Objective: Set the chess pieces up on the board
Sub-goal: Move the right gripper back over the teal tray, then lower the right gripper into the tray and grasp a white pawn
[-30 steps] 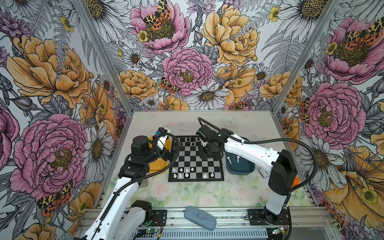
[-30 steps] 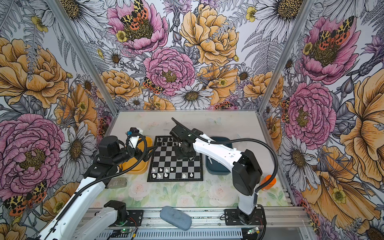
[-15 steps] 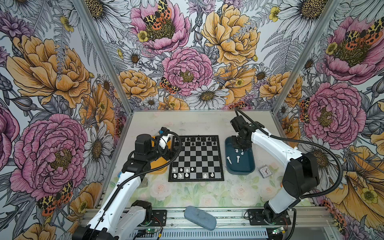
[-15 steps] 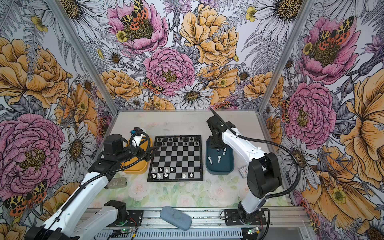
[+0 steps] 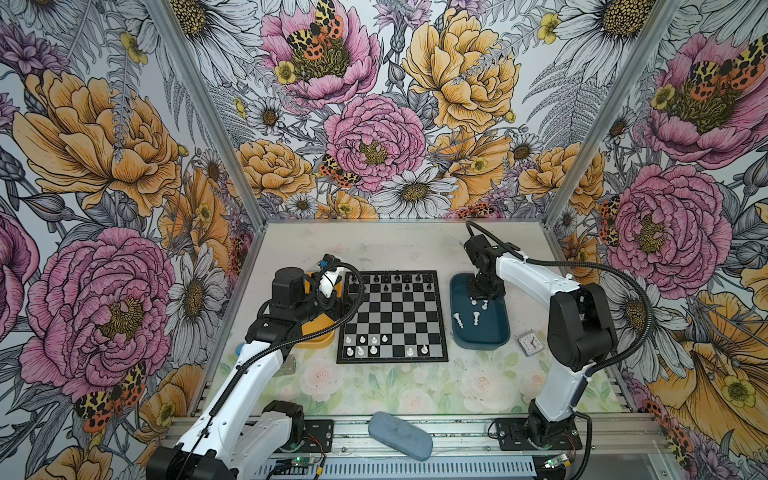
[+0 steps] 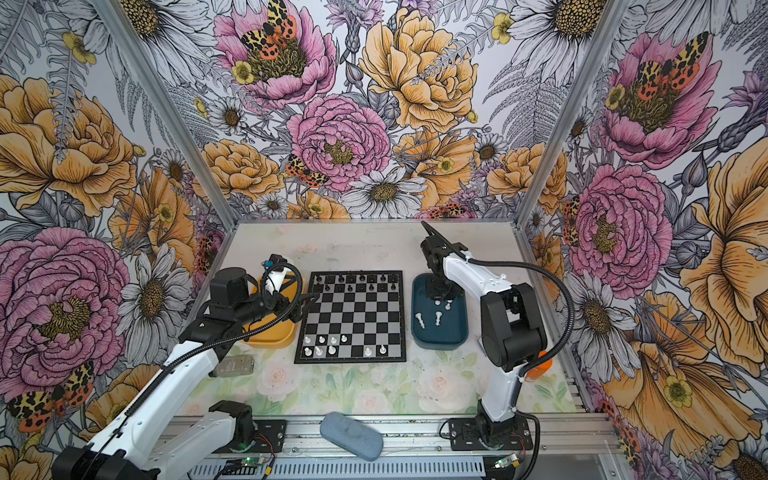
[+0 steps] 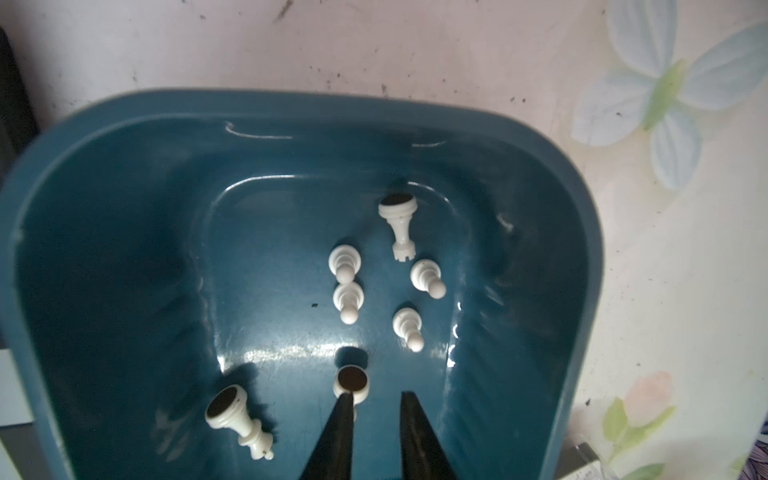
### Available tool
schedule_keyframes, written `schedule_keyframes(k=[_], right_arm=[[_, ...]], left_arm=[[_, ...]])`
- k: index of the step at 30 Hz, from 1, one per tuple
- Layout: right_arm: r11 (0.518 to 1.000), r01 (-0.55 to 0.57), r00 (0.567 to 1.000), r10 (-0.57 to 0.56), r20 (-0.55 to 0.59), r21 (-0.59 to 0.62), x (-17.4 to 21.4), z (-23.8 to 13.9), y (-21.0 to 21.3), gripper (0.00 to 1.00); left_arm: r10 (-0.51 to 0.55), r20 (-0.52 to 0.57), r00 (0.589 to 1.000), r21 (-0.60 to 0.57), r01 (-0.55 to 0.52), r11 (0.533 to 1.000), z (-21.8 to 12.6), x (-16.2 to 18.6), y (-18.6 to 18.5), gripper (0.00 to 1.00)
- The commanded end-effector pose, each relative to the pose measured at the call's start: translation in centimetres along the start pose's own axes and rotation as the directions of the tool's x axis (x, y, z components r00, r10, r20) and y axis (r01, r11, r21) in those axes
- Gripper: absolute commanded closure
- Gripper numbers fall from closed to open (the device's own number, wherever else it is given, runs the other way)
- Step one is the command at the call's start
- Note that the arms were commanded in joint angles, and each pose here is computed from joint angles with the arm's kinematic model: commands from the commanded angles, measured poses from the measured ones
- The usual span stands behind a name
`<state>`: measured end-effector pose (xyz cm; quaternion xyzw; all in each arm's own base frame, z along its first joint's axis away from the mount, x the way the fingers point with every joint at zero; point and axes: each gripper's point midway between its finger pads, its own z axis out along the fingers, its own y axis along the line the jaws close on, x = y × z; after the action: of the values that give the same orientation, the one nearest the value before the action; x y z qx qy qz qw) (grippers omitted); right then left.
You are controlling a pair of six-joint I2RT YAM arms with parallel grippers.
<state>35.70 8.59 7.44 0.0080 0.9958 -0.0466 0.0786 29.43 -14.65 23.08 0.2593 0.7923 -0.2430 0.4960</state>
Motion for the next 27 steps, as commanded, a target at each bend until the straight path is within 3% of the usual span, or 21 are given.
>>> schedule_keyframes(k=[1, 27], right_arm=[[0.999, 0.011, 0.999, -0.008, 0.047, -0.048, -2.2, 0.0, 0.9, 0.76], [0.998, -0.012, 1.0, 0.013, 0.012, -0.068, -3.4, 2.7, 0.6, 0.74]], left_arm=[[0.03, 0.034, 0.999, 0.02, -0.031, 0.999, -0.2, -1.3, -0.4, 0.01], [0.019, 0.036, 0.999, 0.019, -0.02, 1.0, -0.2, -1.3, -0.2, 0.01]])
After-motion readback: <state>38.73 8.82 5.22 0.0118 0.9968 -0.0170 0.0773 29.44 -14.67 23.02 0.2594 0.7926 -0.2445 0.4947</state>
